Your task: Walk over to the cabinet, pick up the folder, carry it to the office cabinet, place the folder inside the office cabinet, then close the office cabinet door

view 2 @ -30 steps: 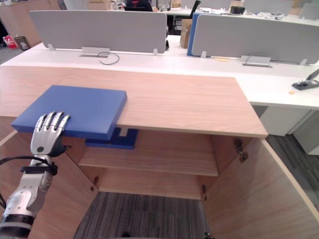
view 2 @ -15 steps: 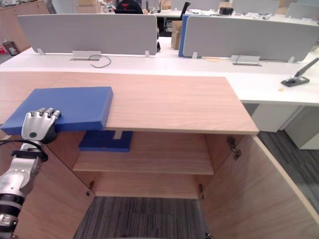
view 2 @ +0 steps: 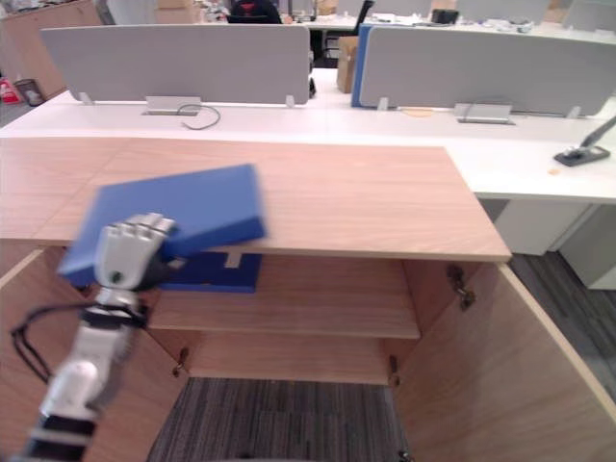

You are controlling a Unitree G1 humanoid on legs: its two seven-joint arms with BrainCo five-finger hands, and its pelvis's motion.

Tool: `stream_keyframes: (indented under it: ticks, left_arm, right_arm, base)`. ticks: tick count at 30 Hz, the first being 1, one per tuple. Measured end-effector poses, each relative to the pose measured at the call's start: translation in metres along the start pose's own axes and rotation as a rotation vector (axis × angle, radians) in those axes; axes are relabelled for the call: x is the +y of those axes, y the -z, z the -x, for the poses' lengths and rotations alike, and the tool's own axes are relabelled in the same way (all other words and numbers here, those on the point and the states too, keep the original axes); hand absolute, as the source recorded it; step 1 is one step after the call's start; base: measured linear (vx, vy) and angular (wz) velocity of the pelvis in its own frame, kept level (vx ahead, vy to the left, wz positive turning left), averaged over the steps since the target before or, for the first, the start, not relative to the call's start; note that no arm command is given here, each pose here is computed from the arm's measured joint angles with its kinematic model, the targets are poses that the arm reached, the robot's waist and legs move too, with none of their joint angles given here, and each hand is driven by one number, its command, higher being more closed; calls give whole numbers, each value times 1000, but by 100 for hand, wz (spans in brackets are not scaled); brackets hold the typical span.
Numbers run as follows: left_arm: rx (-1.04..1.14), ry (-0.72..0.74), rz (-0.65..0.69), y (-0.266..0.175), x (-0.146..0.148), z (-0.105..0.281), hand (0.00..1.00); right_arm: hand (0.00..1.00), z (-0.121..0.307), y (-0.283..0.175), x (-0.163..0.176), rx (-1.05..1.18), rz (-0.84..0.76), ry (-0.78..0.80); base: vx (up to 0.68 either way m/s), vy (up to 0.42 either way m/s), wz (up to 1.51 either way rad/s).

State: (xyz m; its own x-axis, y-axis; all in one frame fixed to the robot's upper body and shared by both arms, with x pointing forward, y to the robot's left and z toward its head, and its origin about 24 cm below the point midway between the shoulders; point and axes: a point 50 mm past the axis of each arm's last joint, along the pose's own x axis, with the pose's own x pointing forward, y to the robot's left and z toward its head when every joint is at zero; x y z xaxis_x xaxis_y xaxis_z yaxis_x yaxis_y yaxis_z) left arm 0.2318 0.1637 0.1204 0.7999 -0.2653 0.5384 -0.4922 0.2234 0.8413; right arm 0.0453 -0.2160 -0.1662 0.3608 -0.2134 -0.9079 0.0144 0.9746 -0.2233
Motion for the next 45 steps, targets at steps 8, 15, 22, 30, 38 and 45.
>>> stream_keyframes:
  ticks: [8,15,22,30,38,45]
  left_arm:
    - [-27,-150,814,-58,20,-7,100]
    - [140,-247,1140,-29,29,1,100]
    - [280,-257,1622,-10,21,22,100]
    - [391,-298,1923,-11,8,36,100]
    - [479,-390,1800,14,15,53,100]
    - [468,-364,1739,16,16,56,100]
  right_arm:
    - [0,-2,-5,1,12,-32,-3]
    - [0,-3,-4,5,42,-68,-19]
    - [0,-3,-3,8,52,-142,-20]
    - [0,-6,-126,18,-295,-603,31]
    - [0,76,-233,-45,-940,-837,204]
    - [0,154,-264,-73,-1374,-868,154]
  base:
    - [-34,12,5]
    - [25,5,12]
    - [-21,6,-1]
    - [-73,29,1]
    - [7,3,3]
    - [-44,-5,-7]
